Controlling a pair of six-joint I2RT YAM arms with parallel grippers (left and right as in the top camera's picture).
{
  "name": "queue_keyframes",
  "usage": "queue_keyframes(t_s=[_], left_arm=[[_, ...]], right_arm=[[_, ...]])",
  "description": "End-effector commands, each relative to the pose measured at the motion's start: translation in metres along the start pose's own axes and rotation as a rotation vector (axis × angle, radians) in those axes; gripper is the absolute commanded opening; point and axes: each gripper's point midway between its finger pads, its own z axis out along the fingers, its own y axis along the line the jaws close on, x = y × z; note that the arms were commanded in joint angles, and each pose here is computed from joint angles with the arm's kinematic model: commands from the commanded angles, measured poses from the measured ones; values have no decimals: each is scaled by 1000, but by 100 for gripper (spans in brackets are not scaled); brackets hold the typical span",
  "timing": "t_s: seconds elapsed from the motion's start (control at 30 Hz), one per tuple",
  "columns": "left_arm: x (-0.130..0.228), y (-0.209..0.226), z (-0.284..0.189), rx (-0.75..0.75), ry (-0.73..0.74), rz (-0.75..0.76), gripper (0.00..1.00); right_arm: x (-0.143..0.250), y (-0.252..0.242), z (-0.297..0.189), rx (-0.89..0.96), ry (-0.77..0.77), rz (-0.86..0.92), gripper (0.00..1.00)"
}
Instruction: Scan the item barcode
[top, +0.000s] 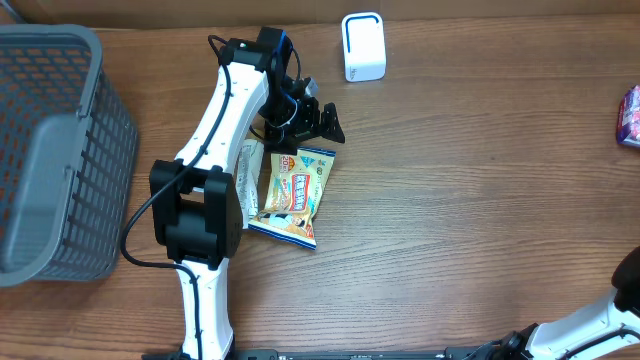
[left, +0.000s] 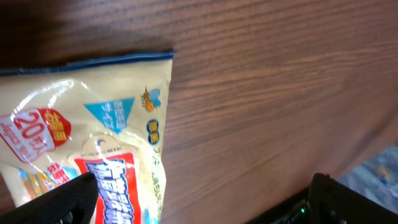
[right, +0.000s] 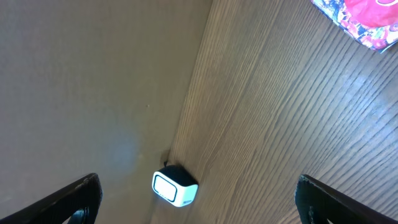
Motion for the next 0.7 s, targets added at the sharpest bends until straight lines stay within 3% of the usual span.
queue_keyframes(t_s=[0.0,0.47,0.67], left_arm=[[2,-7,-21,30,-29,23,100],[24,-20,-106,-113,-261,79,100],[40,-20,-117,-126,-253,67,100]], right_arm=[[0,1,-1,-6,2,-2,100],[0,1,-1,-6,2,-2,100],[0,1,-1,-6,2,-2,100]])
